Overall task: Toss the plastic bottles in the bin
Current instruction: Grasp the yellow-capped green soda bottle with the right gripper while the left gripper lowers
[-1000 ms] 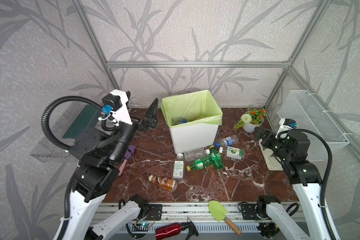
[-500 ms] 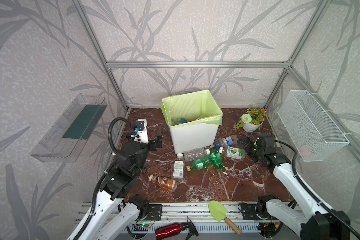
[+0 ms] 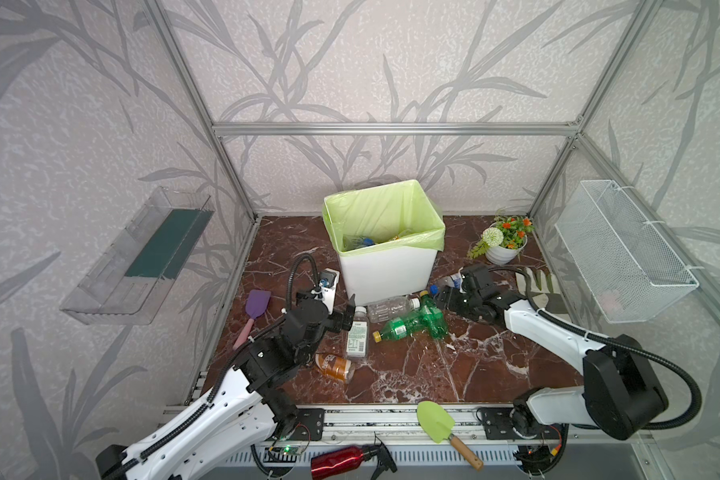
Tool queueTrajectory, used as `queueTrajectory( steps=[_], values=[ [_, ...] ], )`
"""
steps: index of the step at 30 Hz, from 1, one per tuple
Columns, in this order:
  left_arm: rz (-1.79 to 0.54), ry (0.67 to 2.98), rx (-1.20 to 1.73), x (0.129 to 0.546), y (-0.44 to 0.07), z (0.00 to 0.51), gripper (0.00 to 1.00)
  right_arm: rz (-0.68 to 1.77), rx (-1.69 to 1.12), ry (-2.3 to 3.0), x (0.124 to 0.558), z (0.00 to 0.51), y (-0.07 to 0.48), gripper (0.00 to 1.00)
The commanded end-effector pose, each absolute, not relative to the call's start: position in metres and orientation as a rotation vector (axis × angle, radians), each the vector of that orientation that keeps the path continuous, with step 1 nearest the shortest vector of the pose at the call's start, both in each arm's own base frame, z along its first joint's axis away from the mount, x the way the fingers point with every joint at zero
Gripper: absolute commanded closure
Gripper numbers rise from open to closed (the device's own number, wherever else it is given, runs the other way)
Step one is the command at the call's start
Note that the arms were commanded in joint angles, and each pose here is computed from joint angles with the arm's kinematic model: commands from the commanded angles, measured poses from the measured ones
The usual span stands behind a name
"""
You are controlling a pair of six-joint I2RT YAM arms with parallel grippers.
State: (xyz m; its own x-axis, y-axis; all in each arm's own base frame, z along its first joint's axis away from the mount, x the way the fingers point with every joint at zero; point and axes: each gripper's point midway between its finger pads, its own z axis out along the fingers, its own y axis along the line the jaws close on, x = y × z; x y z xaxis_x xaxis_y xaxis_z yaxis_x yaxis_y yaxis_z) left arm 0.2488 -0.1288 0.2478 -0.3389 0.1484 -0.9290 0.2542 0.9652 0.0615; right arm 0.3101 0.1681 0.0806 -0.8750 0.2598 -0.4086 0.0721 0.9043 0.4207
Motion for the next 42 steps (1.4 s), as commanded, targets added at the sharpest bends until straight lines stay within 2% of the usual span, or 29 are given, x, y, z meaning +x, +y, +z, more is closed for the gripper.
queueTrajectory(
  steps=[1, 10, 13, 16, 19, 22, 28, 30, 34, 38, 42],
  values=[
    [-0.107, 1.908, 0.191, 0.251, -0.121, 0.249, 0.05, 0.521, 0.058, 2.636, 0.309, 0.076, 0.18, 0.15],
    [-0.083, 1.92, 0.182, 0.25, -0.116, 0.244, 0.04, 0.47, -0.094, 2.717, 0.302, 0.055, 0.19, 0.16],
    [-0.072, 1.915, 0.177, 0.25, -0.114, 0.246, 0.04, 0.466, -0.155, 2.735, 0.299, 0.052, 0.197, 0.21],
    [-0.068, 1.915, 0.176, 0.25, -0.113, 0.246, 0.04, 0.433, -0.197, 2.765, 0.296, 0.049, 0.2, 0.22],
    [-0.068, 1.922, 0.173, 0.25, -0.113, 0.243, 0.04, 0.422, -0.216, 2.781, 0.293, 0.045, 0.201, 0.2],
    [-0.063, 1.923, 0.17, 0.25, -0.112, 0.243, 0.04, 0.412, -0.229, 2.8, 0.29, 0.04, 0.201, 0.14],
    [-0.047, 1.919, 0.171, 0.25, -0.11, 0.245, 0.03, 0.351, -0.242, 2.841, 0.288, 0.026, 0.196, 0.15],
    [-0.04, 1.918, 0.17, 0.25, -0.109, 0.245, 0.03, 0.35, -0.245, 2.85, 0.288, 0.024, 0.196, 0.18],
    [-0.037, 1.916, 0.163, 0.25, -0.108, 0.247, 0.03, 0.369, -0.244, 2.828, 0.286, 0.034, 0.196, 0.3],
    [-0.026, 1.918, 0.156, 0.251, -0.106, 0.246, 0.03, 0.423, -0.243, 2.745, 0.284, 0.062, 0.196, 0.4],
    [0.002, 1.909, 0.111, 0.251, -0.098, 0.244, 0.01, 0.467, -0.252, 2.631, 0.275, 0.101, 0.189, 0.42]
  ],
)
